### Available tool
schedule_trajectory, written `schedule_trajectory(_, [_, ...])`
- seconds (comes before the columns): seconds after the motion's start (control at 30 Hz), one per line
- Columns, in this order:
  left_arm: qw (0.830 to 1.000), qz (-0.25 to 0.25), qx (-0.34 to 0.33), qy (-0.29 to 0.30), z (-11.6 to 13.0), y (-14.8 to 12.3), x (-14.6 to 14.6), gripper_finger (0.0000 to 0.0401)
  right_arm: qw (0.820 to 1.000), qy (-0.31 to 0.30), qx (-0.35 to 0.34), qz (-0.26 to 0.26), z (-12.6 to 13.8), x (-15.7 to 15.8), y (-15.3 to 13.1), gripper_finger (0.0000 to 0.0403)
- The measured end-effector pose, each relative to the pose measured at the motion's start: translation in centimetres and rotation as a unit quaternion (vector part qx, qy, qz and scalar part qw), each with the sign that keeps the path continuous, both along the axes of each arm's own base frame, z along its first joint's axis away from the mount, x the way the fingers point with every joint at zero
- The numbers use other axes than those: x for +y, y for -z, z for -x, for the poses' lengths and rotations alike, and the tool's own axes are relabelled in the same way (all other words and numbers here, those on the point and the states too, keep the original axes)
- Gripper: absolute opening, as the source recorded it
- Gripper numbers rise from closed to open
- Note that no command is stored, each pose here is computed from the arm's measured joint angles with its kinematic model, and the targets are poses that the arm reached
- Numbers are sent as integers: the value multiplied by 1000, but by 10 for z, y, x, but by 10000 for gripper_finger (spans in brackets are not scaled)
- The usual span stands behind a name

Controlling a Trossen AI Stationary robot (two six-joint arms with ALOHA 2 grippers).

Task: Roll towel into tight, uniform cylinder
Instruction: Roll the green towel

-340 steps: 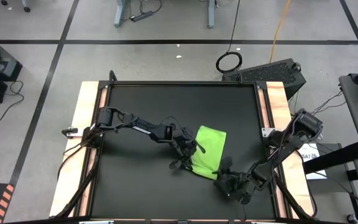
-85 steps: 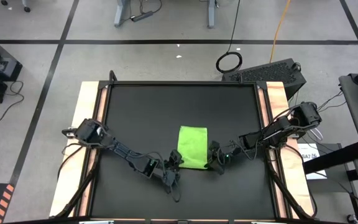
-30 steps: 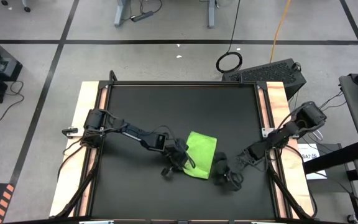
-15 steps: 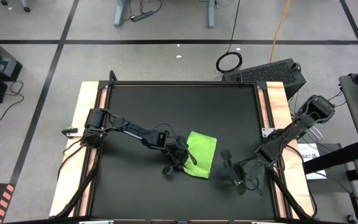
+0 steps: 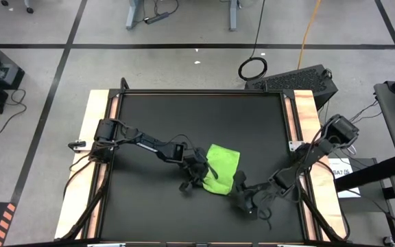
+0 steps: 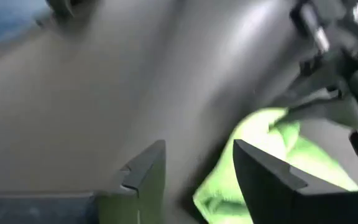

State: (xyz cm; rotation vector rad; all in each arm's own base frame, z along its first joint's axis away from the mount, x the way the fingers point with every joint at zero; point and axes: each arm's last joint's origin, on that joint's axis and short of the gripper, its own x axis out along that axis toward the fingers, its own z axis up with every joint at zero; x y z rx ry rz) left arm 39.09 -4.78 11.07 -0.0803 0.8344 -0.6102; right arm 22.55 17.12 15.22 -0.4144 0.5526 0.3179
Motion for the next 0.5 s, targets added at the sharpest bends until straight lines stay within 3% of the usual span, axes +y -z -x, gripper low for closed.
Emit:
schedule_trajectory(0.3, [1000, 17, 5, 8, 1, -1, 0, 15, 997, 57, 10, 45, -8, 0, 11, 240])
schedule_trajectory(0.5, [1000, 24, 6, 13, 1, -1, -1, 15, 993, 96, 55, 38, -11, -3, 33, 240])
